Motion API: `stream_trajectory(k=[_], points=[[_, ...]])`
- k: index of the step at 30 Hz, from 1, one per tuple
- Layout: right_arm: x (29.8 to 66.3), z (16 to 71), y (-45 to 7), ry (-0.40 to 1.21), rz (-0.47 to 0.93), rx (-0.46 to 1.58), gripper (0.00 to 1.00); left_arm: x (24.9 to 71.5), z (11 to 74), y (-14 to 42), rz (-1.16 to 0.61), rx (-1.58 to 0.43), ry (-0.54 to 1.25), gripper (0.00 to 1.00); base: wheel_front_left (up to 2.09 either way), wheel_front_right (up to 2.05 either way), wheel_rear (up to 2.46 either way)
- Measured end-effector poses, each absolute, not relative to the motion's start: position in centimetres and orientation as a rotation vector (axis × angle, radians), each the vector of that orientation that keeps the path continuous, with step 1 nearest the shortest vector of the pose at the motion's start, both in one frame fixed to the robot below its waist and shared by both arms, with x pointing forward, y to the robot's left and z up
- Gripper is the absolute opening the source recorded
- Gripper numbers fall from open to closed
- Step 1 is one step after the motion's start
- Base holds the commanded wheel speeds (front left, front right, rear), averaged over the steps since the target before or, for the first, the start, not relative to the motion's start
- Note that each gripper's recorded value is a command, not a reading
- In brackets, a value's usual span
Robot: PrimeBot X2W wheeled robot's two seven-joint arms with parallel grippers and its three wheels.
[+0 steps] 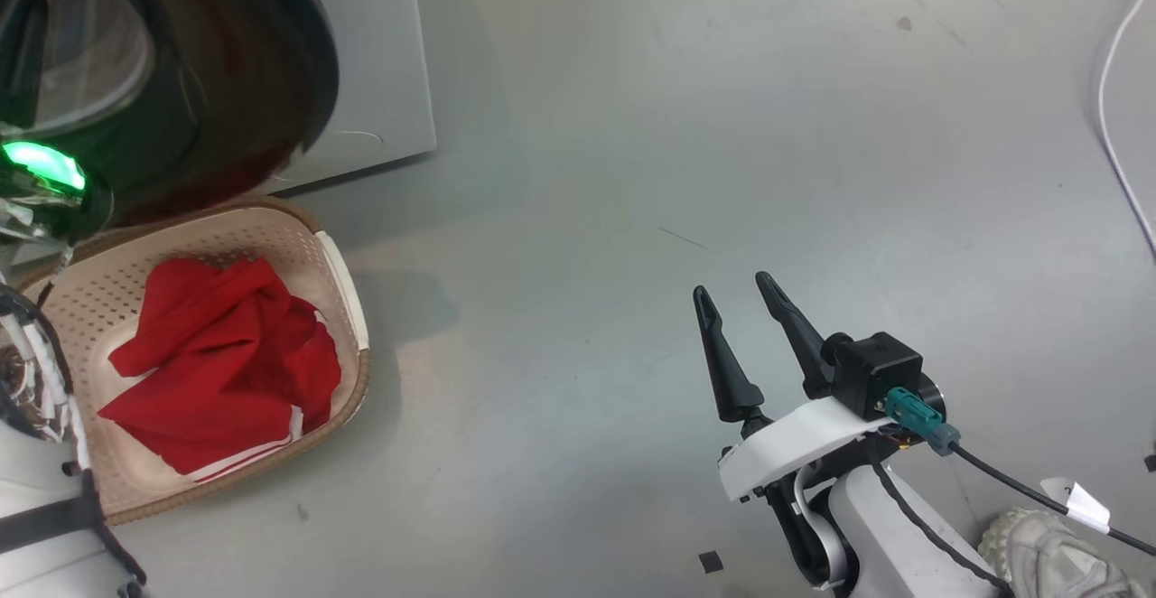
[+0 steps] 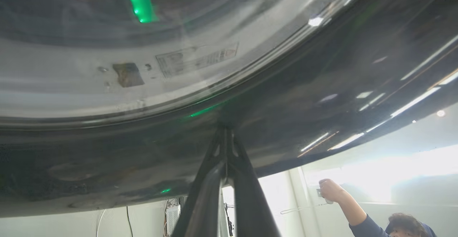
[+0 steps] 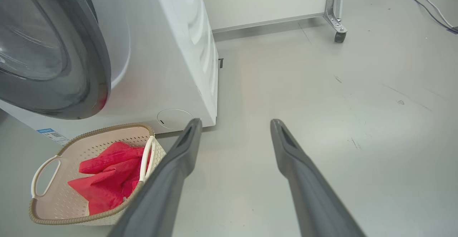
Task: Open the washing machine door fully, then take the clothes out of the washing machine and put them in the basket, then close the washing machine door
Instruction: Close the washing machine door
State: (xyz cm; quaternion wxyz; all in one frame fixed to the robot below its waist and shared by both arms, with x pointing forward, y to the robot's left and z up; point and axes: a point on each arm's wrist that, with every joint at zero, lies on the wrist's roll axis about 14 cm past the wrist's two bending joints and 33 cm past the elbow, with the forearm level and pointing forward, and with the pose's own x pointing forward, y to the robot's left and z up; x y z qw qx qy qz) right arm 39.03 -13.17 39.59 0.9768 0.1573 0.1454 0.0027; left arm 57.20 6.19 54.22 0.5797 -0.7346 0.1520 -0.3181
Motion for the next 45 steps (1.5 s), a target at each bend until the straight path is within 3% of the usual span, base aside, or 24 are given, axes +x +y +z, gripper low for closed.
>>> stream_trajectory(k=[13,23,36,37,39,40,45], points=[[39.9,38.9,-15.4,0.296,-0.068,0.302,1.0,59.0,51.1,3.9,-0.681,-1.756,0.432,0.0,0.0,0.0,0.0],[41.1,39.2,-13.7,0.279,-0.009,0.297,1.0,58.4,52.3,8.1,-0.606,-1.75,0.335,0.0,0.0,0.0,0.0],[41.7,40.7,-11.3,0.244,0.067,0.294,1.0,53.6,51.1,14.3,-0.416,-1.735,0.263,0.01,0.0,0.0,0.0],[41.7,40.8,-11.1,0.241,0.071,0.295,1.0,53.1,51.0,14.6,-0.407,-1.728,0.264,0.07,0.0,0.0,0.0],[41.7,41.1,-10.8,0.235,0.081,0.296,1.0,52.3,51.0,15.6,-0.372,-1.713,0.24,0.45,0.0,0.0,0.0],[41.7,41.2,-10.6,0.232,0.087,0.297,1.0,52.0,51.2,16.0,-0.357,-1.698,0.224,0.98,0.0,0.0,0.0],[41.9,42.2,-9.9,0.208,0.11,0.298,1.0,50.5,52.3,18.0,-0.293,-1.588,0.161,1.0,0.0,0.0,0.0]])
